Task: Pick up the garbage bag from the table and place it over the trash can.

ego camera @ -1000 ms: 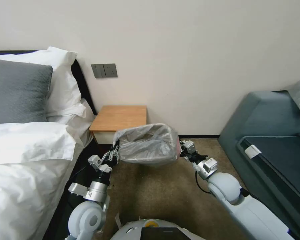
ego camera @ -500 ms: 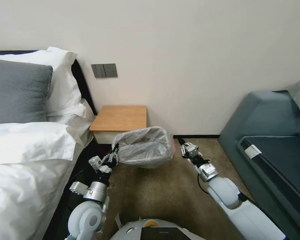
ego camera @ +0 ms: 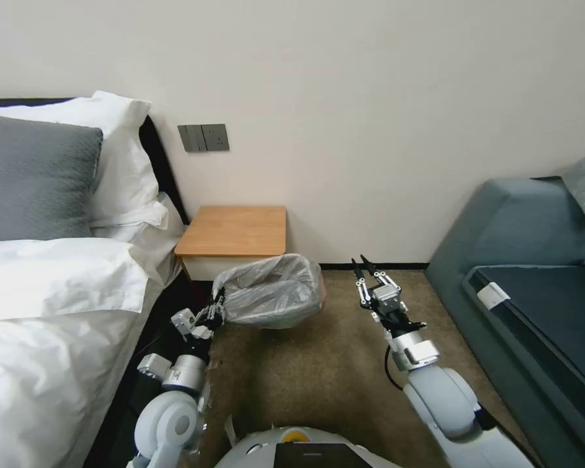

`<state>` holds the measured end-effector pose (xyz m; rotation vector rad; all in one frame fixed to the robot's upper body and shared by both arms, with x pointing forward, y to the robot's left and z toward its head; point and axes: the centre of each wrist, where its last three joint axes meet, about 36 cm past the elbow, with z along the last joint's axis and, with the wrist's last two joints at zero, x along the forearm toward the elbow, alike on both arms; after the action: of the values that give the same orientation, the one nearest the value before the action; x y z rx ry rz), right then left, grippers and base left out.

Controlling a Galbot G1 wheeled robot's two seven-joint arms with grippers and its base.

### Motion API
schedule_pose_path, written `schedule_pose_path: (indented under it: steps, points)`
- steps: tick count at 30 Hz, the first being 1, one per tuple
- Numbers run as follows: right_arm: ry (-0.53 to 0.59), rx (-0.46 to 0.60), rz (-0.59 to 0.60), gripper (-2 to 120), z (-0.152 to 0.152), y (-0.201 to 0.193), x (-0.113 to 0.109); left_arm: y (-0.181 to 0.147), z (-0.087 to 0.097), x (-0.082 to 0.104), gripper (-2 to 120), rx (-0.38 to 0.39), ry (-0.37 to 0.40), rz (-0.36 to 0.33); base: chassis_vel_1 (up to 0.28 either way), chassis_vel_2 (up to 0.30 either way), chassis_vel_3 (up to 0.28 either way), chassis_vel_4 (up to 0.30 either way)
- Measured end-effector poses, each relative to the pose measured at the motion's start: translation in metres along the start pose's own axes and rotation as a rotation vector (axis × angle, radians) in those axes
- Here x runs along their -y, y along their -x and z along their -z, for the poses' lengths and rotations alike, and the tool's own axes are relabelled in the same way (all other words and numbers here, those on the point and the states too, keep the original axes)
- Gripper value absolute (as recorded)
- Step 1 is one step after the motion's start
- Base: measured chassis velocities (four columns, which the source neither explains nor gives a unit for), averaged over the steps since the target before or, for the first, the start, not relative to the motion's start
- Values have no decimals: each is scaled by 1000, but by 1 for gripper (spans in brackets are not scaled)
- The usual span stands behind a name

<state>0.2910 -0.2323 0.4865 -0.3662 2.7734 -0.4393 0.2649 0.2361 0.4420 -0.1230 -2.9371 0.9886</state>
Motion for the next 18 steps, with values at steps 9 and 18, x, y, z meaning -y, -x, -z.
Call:
schedule_pose_path:
  steps: [9,18]
  points:
    - [278,86,-24,65,24,-2,-12,5,-5,-4,9,1,-40,5,0,0,0,0]
    - [437,161,65,97,32,1,-16,4,-7,-5,9,-5,-36,5,0,0,0,0]
